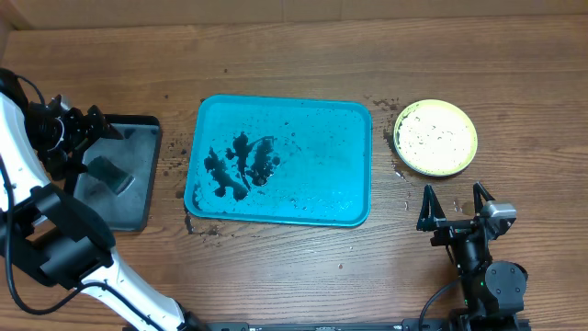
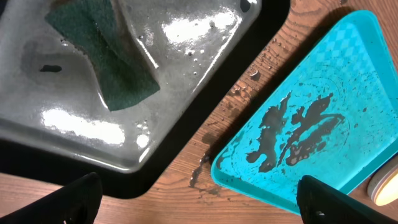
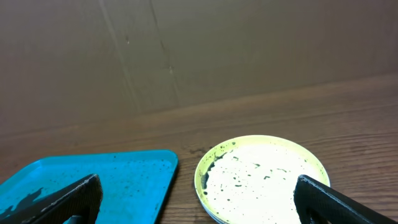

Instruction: Clean dirty plates on tray and stack at the side

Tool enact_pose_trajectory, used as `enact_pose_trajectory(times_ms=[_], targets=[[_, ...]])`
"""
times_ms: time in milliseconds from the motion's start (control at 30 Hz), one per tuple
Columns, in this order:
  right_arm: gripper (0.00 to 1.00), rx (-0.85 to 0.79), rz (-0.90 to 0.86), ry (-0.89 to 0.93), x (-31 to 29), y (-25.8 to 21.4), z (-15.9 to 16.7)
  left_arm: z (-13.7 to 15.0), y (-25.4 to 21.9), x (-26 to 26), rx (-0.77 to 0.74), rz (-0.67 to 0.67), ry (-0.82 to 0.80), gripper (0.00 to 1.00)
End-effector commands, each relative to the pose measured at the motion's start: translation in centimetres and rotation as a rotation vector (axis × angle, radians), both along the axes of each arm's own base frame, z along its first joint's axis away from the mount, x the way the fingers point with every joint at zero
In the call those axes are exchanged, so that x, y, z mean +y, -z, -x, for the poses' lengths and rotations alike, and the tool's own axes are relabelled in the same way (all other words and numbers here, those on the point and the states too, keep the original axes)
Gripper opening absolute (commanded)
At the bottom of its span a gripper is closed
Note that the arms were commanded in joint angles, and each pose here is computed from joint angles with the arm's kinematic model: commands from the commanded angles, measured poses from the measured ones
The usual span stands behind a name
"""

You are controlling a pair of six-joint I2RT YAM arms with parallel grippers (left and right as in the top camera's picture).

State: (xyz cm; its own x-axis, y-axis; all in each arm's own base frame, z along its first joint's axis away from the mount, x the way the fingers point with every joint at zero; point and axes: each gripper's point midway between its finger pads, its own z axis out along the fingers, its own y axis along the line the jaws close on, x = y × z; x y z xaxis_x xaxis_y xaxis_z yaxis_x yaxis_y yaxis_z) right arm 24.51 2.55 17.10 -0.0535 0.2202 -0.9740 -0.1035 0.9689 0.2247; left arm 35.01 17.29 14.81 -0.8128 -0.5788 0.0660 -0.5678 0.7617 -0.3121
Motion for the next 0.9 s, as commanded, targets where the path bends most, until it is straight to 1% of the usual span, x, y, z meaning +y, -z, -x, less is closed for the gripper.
enact_pose_trajectory(times_ms=[0, 133, 233, 367, 467, 567, 733, 800, 867], targets=[[1.00, -0.006, 0.007, 0.004, 0.0, 0.1, 0.0, 0.9, -3.6, -0.6, -0.080, -0.060, 0.021, 1.00], [1.00, -0.006, 0.007, 0.004, 0.0, 0.1, 0.0, 2.0, -5.7, -1.4, -0.157, -0.114, 0.022, 1.00], [1.00, -0.005, 0.007, 0.004, 0.0, 0.1, 0.0, 3.8, -6.5, -2.6, -0.197, -0.143, 0.029, 1.00], [1.00, -0.006, 0.007, 0.004, 0.0, 0.1, 0.0, 6.3, -5.9, -4.6, -0.245, -0.176, 0.054, 1.00], [1.00, -0.006, 0.007, 0.004, 0.0, 0.1, 0.0, 7.2, -4.6, -6.3, -0.312, -0.216, 0.084, 1.00], [1.00, -0.005, 0.007, 0.004, 0.0, 0.1, 0.0, 6.9, -3.1, -8.4, -0.427, -0.273, 0.150, 1.00], [1.00, -0.006, 0.007, 0.004, 0.0, 0.1, 0.0, 5.9, -1.3, -13.6, -0.642, -0.334, 0.316, 1.00], [1.00, -0.005, 0.007, 0.004, 0.0, 0.1, 0.0, 6.8, -0.3, -16.7, -0.701, -0.323, 0.408, 1.00], [1.00, -0.006, 0.007, 0.003, 0.0, 0.1, 0.0, 7.6, 0.4, -18.0, -0.721, -0.331, 0.451, 1.00]])
